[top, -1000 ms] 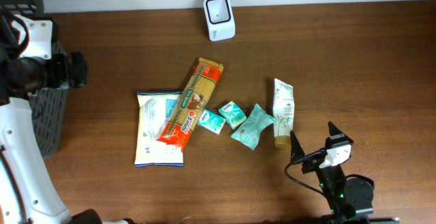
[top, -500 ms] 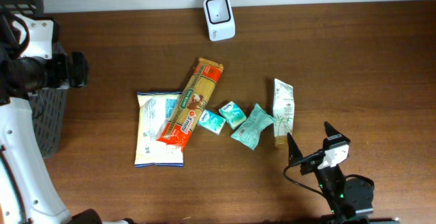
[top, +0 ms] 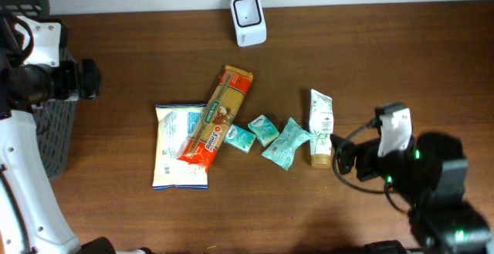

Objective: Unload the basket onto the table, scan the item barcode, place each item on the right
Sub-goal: 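Reach the right gripper to the Pantene tube and grasp it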

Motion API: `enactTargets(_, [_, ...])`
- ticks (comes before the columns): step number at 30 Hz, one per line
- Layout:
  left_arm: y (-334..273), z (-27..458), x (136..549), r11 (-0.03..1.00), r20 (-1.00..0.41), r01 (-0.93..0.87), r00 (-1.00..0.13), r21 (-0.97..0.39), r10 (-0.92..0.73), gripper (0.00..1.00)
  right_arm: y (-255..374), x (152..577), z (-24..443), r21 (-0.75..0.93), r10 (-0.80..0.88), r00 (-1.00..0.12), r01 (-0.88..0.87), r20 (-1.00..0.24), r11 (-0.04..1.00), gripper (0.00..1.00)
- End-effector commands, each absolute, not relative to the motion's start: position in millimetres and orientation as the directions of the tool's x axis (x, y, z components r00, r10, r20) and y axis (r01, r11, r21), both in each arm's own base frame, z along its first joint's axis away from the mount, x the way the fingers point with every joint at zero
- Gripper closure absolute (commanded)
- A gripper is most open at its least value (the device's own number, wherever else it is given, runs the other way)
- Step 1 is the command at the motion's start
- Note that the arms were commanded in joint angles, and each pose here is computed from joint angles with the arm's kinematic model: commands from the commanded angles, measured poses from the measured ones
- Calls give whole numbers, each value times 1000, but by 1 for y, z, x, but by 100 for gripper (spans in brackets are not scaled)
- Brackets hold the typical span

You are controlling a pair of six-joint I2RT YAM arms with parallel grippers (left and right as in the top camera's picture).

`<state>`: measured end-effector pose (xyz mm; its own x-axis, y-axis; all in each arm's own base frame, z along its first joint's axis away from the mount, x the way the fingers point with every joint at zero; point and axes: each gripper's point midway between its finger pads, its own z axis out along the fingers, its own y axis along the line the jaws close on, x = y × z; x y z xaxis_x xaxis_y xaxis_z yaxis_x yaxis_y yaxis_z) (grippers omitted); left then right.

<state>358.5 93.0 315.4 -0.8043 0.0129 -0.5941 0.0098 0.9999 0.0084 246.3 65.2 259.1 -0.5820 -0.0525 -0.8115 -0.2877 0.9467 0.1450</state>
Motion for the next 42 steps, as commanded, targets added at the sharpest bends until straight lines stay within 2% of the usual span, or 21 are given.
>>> enactTargets(1, [93,316,359,1000,-598,21,-801,8,22,1,65,266,257,179,-57,-711,-253,-700,951,1])
enactTargets(4, [93,316,359,1000,-598,22,-801,7,22,1,68,281,225,221,-68,-854,-210,-516,952,1])
enactTargets(7, [93,316,359,1000,-598,21,-802,8,22,1,77,299,188,286,-52,-917,-177,-396,942,1])
enactTargets(8, [93,316,359,1000,-598,22,-801,8,22,1,92,301,172,357,-87,-938,-213,-336,909,1])
enactTargets(9, [93,316,359,1000,-598,21,-801,8,22,1,100,301,160,374,-154,-937,-271,-315,887,17])
enactTargets(10, [93,316,359,1000,-598,22,-801,8,22,1,98,302,142,317,-167,-951,-247,-260,916,25])
enactTargets(12, [93,316,359,1000,-598,21,-801,8,22,1,82,306,119,61,-163,-966,-179,-202,982,26])
enactTargets(13, [93,316,359,1000,-598,22,-801,8,22,1,78,307,114,-71,-171,-965,-160,-198,985,26])
enactTargets(17, [93,316,359,1000,-598,21,-801,8,22,1,81,317,103,-264,-147,-961,-83,-234,961,25])
enactTargets(24, [93,316,359,1000,-598,22,-801,8,22,1,94,315,54,-302,-185,-977,-144,-110,942,25])
enactTargets(28, [93,316,359,1000,-598,22,-801,8,22,1,97,317,37,-314,-193,-978,-158,-82,936,25])
enactTargets(37, [93,316,359,1000,-598,22,-801,8,22,1,76,331,7,-464,-208,-976,-155,-65,872,25])
enactTargets(38, [93,316,359,1000,-598,21,-802,8,22,1,76,331,5,-465,-208,-976,-157,-61,871,29])
enactTargets(39, [93,316,359,1000,-598,22,-801,8,22,1,76,331,2,-466,-209,-976,-158,-58,871,38])
enactTargets(41, [93,316,359,1000,-598,22,-801,8,22,1,77,332,2,-465,-208,-976,-157,-60,871,60])
enactTargets(42, [93,316,359,1000,-598,21,-801,8,22,1,77,331,2,-462,-198,-978,-146,-65,875,75])
